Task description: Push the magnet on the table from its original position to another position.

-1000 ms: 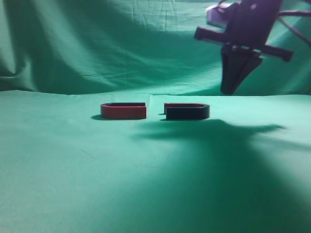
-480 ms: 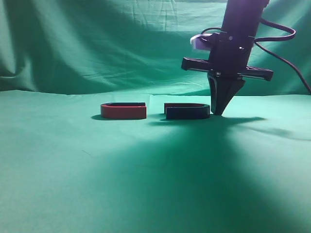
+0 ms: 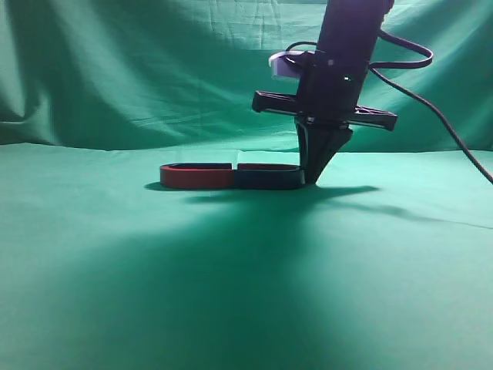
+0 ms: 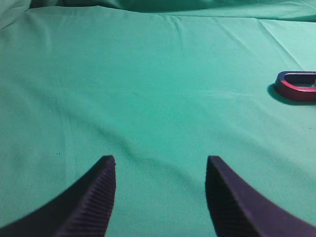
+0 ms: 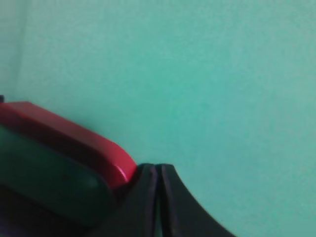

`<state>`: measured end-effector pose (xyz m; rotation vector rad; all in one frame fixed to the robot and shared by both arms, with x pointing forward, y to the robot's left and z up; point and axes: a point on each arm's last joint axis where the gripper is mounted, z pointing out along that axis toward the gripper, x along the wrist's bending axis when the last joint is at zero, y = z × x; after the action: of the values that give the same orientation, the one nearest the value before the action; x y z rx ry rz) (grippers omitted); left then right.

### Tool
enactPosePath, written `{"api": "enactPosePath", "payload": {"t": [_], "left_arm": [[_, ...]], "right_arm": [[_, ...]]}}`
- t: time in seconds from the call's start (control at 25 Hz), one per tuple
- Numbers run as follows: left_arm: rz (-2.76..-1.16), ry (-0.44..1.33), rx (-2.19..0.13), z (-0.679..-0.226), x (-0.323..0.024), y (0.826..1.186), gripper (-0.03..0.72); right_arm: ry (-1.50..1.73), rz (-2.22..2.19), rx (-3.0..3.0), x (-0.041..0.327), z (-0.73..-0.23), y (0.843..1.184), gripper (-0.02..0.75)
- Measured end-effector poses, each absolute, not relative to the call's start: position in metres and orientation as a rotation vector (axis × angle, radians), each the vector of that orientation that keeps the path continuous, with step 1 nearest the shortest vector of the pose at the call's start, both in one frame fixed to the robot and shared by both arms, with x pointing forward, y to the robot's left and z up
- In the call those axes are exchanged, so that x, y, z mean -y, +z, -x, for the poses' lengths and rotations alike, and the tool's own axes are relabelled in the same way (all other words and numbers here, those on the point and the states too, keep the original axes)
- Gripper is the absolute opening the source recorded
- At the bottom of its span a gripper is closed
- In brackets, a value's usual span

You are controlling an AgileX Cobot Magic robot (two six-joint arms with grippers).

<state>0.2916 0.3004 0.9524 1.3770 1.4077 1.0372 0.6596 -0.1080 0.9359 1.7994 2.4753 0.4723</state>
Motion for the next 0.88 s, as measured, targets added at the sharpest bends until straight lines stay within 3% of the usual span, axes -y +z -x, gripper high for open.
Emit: {"api": "enactPosePath", "payload": {"t": [0.28,0.44,0.88], "left_arm": [[-1.377,1.037,-1.408,-0.292,-0.3,0.952,0.372],[-1.377,1.037,-1.408,-0.292,-0.3,0.952,0.372],[-1.377,1.037,-1.408,-0.292,-0.3,0.952,0.372]], "right_arm": [[0.487,-1.806,-2.466,0.104,-0.662,0.939,0.0],[0.438,-1.802,-2.508,0.102,-0.663,0.96,0.0],[0.63,-1.749,-2.417,0.117,-0.626,1.102,0.0]]}}
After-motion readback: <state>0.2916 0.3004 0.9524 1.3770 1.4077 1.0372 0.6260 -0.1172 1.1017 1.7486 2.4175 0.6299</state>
